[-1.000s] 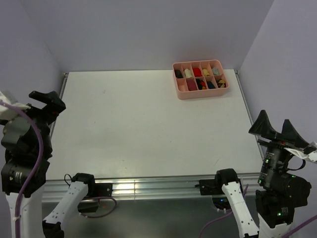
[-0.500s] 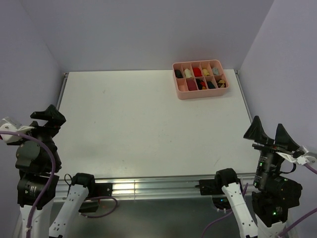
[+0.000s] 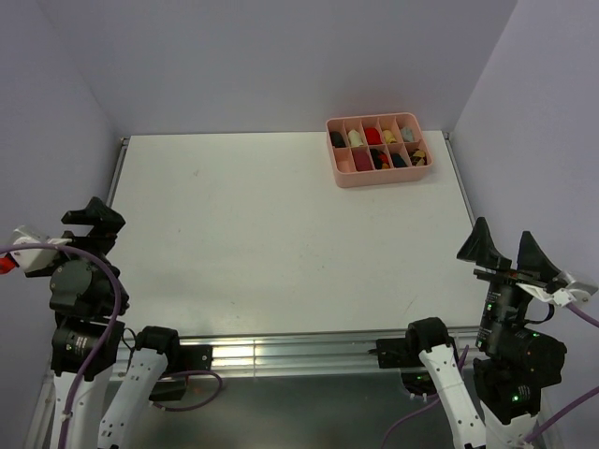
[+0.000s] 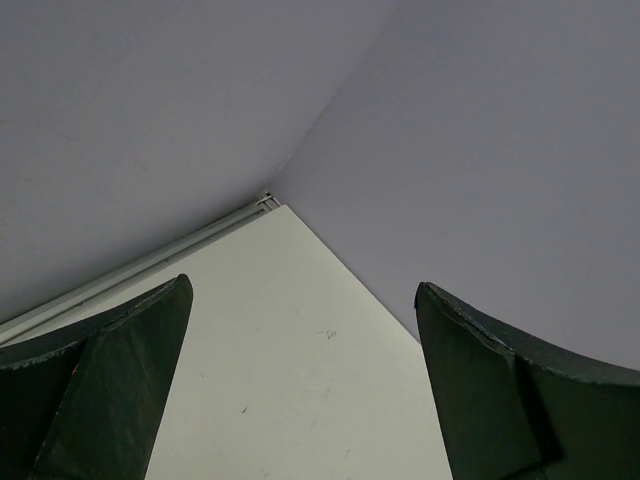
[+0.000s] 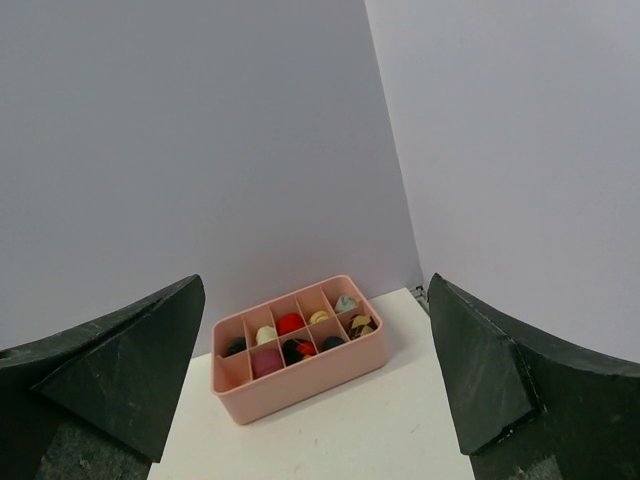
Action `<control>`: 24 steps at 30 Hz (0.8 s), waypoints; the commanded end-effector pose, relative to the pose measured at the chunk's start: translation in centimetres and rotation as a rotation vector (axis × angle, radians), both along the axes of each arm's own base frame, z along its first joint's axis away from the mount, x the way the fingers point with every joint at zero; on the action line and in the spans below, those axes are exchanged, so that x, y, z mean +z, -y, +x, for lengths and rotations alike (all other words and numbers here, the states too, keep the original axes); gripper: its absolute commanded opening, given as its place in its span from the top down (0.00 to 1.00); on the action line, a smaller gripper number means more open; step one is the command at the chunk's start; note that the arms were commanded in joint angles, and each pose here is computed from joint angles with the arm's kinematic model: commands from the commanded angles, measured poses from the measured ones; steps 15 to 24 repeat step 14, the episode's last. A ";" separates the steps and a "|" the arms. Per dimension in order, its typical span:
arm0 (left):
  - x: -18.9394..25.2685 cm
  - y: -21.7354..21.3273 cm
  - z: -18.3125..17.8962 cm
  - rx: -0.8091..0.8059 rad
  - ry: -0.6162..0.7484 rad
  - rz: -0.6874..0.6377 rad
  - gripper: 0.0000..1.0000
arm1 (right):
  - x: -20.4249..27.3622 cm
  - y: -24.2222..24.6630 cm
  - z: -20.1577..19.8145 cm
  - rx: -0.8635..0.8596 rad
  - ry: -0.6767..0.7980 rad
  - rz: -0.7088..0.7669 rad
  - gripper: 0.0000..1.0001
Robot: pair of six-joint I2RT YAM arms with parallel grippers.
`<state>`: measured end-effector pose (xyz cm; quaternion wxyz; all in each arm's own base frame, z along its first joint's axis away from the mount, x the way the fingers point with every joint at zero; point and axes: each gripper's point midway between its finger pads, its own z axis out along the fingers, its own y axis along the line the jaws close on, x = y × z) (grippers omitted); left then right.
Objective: Roll the socks
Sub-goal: Reset both arms
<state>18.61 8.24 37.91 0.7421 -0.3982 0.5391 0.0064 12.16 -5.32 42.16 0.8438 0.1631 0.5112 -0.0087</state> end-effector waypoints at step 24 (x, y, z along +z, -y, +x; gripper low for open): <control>0.6 -0.4 -0.1 0.029 0.086 -0.056 0.01 | 0.6 -0.4 0.4 0.012 0.021 -0.046 0.00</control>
